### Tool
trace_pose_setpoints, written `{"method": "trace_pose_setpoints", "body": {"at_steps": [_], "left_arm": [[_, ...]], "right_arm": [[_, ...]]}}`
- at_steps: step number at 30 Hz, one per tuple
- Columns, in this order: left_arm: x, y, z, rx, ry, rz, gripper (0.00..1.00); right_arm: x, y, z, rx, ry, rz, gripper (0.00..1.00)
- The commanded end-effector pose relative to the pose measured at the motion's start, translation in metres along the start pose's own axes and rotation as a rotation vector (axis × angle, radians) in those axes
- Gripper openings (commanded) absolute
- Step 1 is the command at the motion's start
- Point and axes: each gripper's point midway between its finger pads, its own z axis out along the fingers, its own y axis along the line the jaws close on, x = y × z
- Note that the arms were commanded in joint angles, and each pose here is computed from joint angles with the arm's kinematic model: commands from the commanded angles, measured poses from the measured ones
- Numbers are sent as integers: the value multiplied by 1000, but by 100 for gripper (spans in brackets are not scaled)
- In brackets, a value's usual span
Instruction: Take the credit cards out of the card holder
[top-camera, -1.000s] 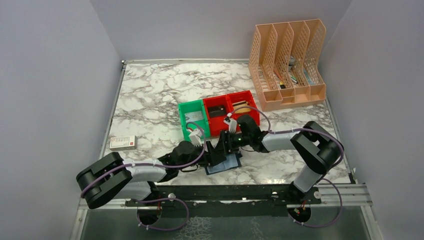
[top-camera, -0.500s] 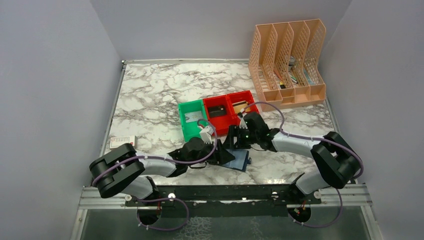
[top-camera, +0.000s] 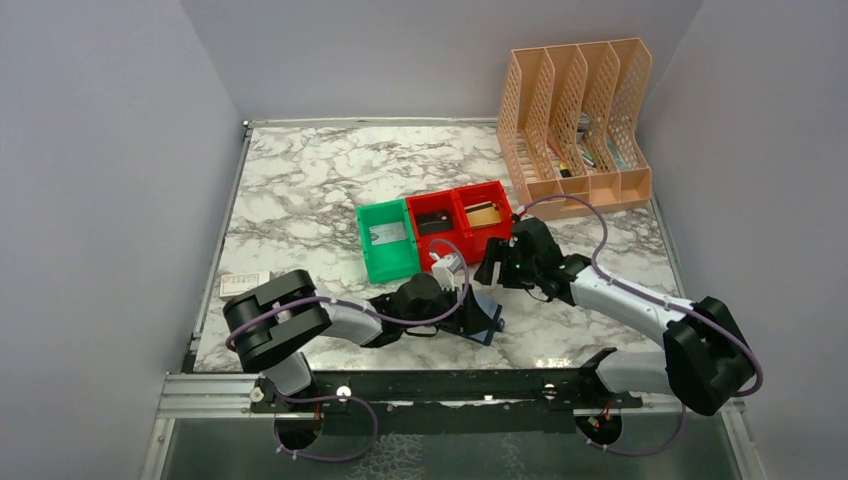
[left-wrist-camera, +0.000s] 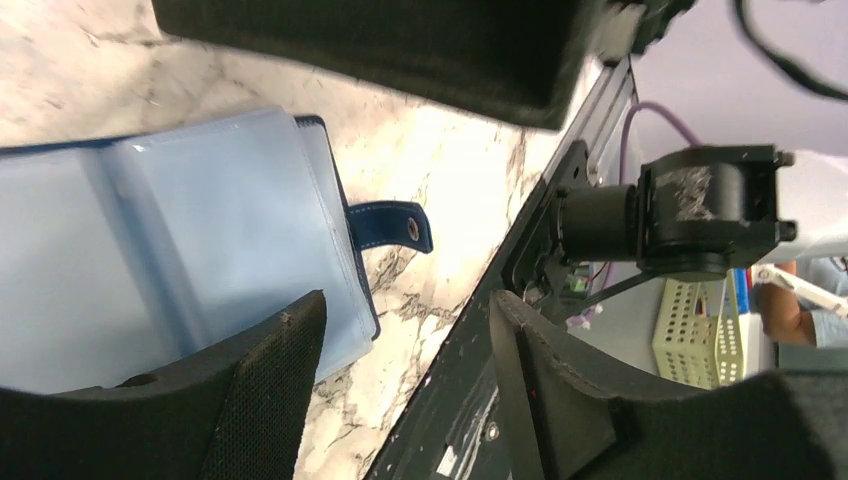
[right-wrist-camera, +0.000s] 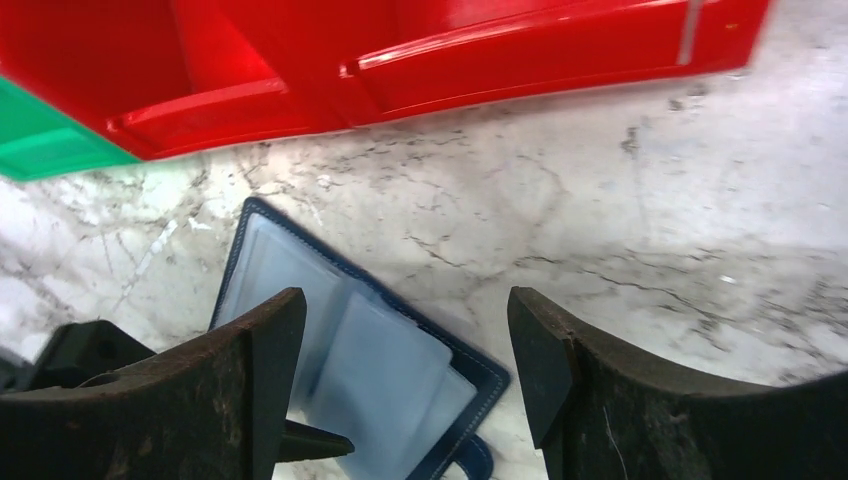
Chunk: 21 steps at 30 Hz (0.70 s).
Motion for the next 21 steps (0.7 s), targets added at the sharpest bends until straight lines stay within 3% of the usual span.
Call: {"method": "trace_pose_setpoints", "body": {"at_steps": [1,7,9,16,21], "left_arm": [[15,-11,9,57,67,29,62],[1,-18,-15,58,-20,61,61],[-4,-14,-28,25,-47,80,61],[-18,47,-80,-361,-119,101,69],[-27,60,-111,-442,-168,106,72]], "right_arm": [[-9,-13,-14,72,-42,-8,75],[-2,24,-25,-142,-1,-63,67],[1,34,-26,-203,17,-83,59],[24,57,-13,-257,125,-151,56],[39,65,4,-258,182,-177,56]]}}
